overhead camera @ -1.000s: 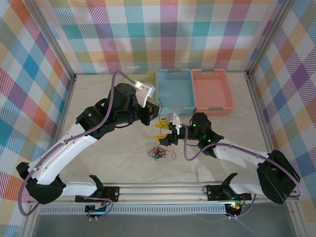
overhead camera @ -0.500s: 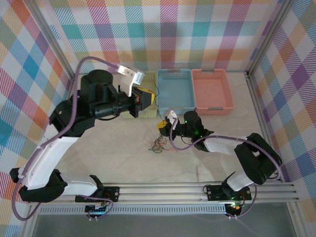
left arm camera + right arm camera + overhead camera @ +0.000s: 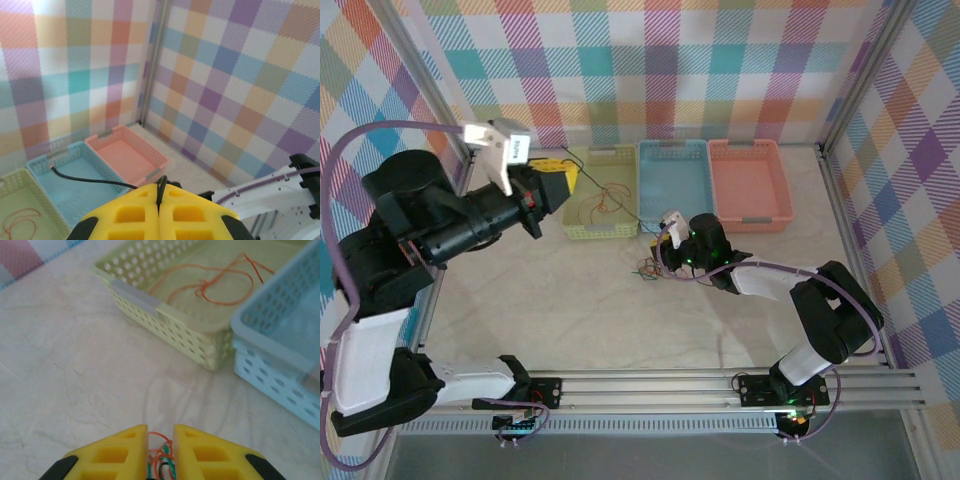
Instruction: Untangle the cables
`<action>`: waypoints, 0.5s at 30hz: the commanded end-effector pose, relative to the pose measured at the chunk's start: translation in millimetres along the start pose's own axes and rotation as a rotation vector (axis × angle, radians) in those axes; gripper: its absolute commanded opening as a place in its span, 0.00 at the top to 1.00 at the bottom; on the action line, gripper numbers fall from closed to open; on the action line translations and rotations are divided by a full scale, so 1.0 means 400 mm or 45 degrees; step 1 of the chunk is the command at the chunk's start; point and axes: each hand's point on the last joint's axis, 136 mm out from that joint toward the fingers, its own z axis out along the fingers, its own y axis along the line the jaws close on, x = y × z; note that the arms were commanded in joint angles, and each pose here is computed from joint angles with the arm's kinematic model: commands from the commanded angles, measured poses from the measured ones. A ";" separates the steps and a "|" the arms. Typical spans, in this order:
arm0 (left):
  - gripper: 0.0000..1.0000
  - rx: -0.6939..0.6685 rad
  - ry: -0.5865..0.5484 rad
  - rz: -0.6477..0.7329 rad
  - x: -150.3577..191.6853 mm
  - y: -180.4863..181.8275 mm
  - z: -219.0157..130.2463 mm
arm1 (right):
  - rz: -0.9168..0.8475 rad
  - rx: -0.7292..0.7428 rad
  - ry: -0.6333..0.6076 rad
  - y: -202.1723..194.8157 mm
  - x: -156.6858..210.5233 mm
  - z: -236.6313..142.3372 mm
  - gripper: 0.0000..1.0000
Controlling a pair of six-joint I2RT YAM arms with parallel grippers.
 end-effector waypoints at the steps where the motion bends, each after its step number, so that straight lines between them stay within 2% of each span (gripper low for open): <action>1: 1.00 -0.066 -0.172 0.038 -0.070 0.020 -0.050 | 0.056 0.116 0.080 -0.049 0.022 0.007 0.79; 8: 1.00 -0.199 -0.306 0.063 -0.103 0.065 -0.118 | 0.097 0.219 0.135 -0.092 0.045 0.006 0.75; 10: 1.00 -0.231 -0.345 0.070 -0.115 0.074 -0.139 | 0.103 0.234 0.150 -0.098 0.053 0.006 0.70; 11: 1.00 -0.243 -0.365 0.075 -0.122 0.077 -0.151 | 0.107 0.246 0.161 -0.105 0.057 0.006 0.64; 15: 1.00 -0.288 -0.424 0.093 -0.145 0.089 -0.195 | 0.118 0.284 0.174 -0.119 0.063 0.002 0.61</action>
